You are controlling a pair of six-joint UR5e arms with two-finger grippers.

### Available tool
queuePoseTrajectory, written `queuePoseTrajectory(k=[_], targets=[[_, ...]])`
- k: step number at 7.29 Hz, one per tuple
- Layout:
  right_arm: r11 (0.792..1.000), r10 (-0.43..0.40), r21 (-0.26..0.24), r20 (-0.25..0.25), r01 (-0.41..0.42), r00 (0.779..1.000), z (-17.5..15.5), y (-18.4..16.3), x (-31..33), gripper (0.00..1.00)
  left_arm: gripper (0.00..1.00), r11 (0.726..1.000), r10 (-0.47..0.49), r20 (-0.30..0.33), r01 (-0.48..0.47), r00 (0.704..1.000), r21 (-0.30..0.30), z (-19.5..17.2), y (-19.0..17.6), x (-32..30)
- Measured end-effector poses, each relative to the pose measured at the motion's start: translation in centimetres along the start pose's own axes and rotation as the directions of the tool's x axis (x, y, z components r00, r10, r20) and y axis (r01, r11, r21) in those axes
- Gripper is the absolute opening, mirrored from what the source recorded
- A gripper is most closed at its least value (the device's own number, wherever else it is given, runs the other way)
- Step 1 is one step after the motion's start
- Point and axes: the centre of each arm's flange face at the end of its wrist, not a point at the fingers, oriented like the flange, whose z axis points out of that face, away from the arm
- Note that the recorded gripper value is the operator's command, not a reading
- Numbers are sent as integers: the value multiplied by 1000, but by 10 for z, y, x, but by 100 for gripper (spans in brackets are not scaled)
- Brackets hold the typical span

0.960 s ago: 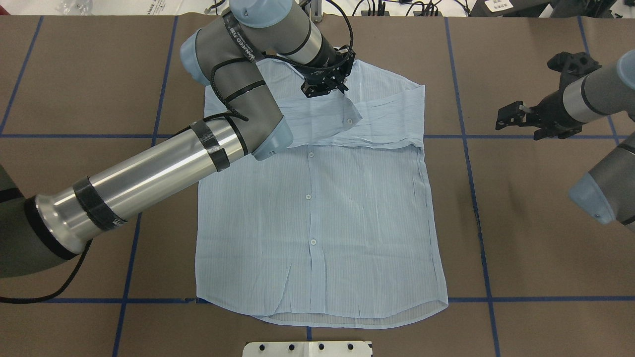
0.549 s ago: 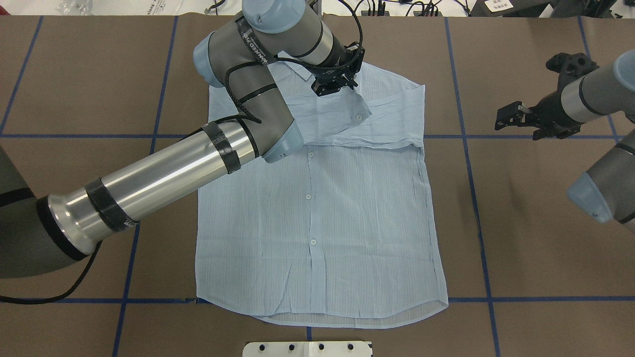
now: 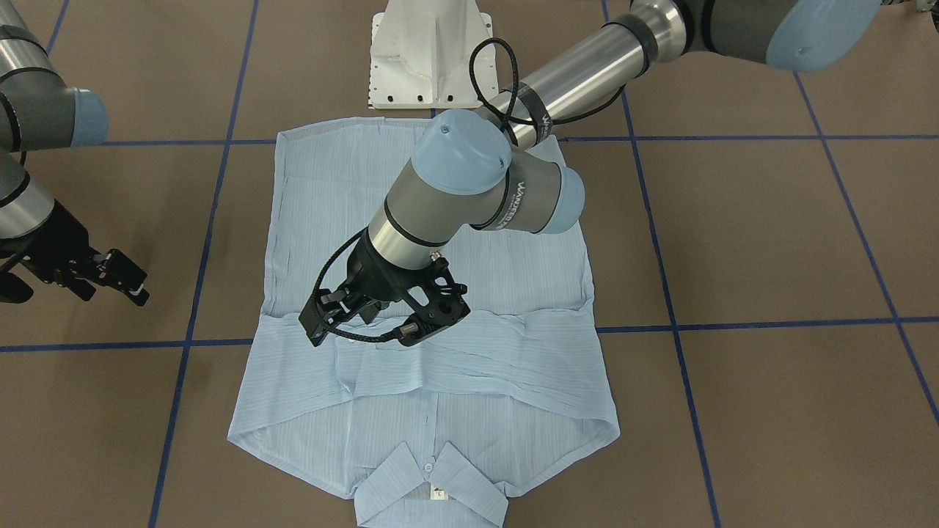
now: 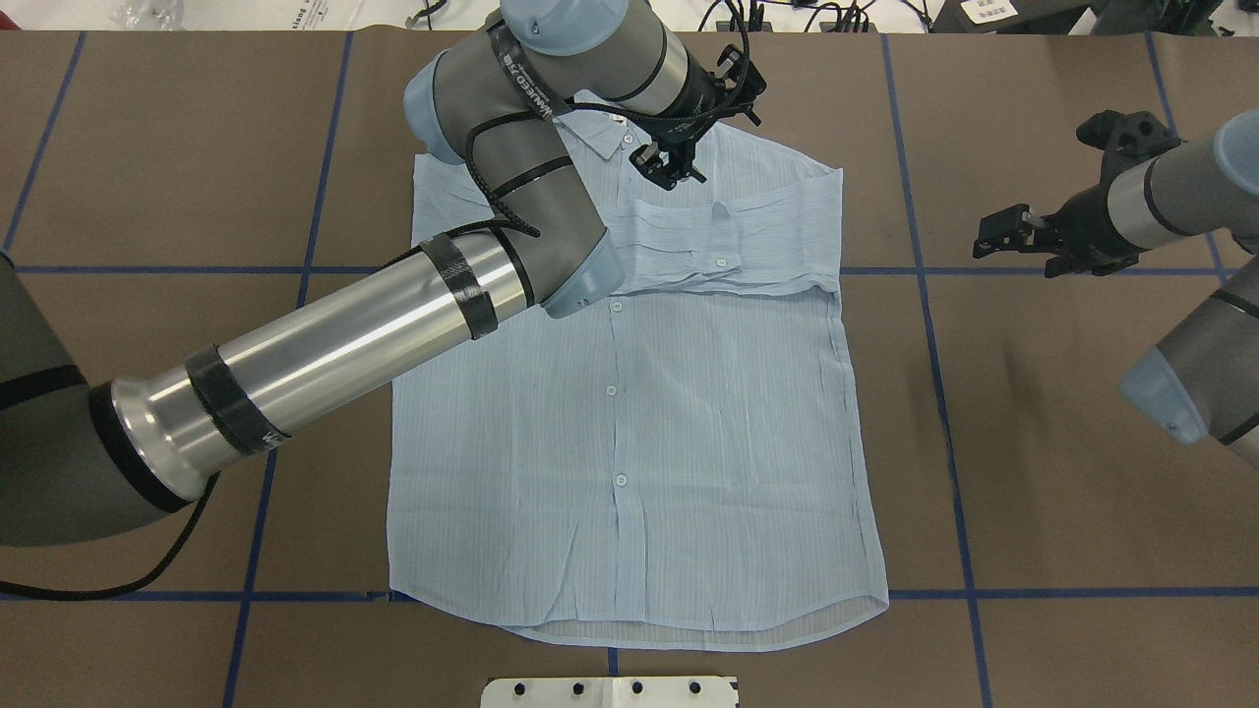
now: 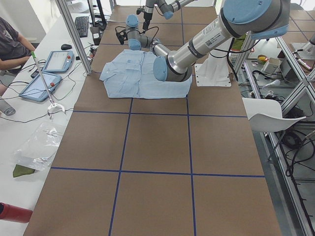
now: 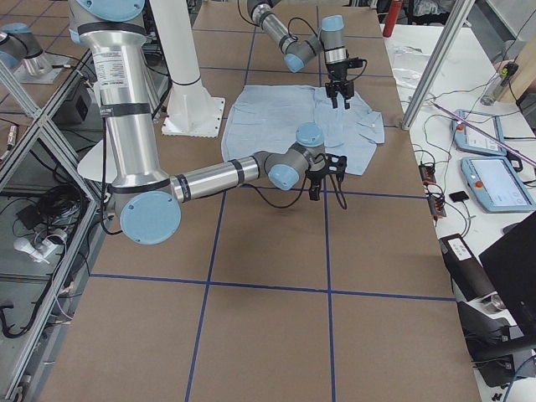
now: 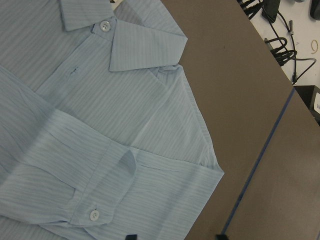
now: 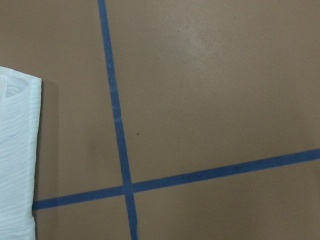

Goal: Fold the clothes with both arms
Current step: 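Release the sleeve and retract the left gripper while the right gripper nears the hem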

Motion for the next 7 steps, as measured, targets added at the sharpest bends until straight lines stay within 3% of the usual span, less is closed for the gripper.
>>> queuePoseTrajectory(k=[2, 4, 6, 7], targets=[[994, 112, -24, 72, -110, 991, 12, 56, -50, 100, 83, 998, 17, -31, -19, 999, -56, -40, 12, -33], [971, 235, -68, 109, -229, 966, 26, 130, -90, 99, 83, 992, 71, -38, -74, 997, -98, -86, 8, -108], [945, 312, -128, 77, -301, 947, 9, 201, -77, 98, 83, 978, 191, -41, -194, 981, -84, -131, -4, -183], [948, 300, -120, 44, -293, 953, 2, 235, -58, 95, 83, 967, 241, -48, -244, 969, -71, -151, -7, -203]])
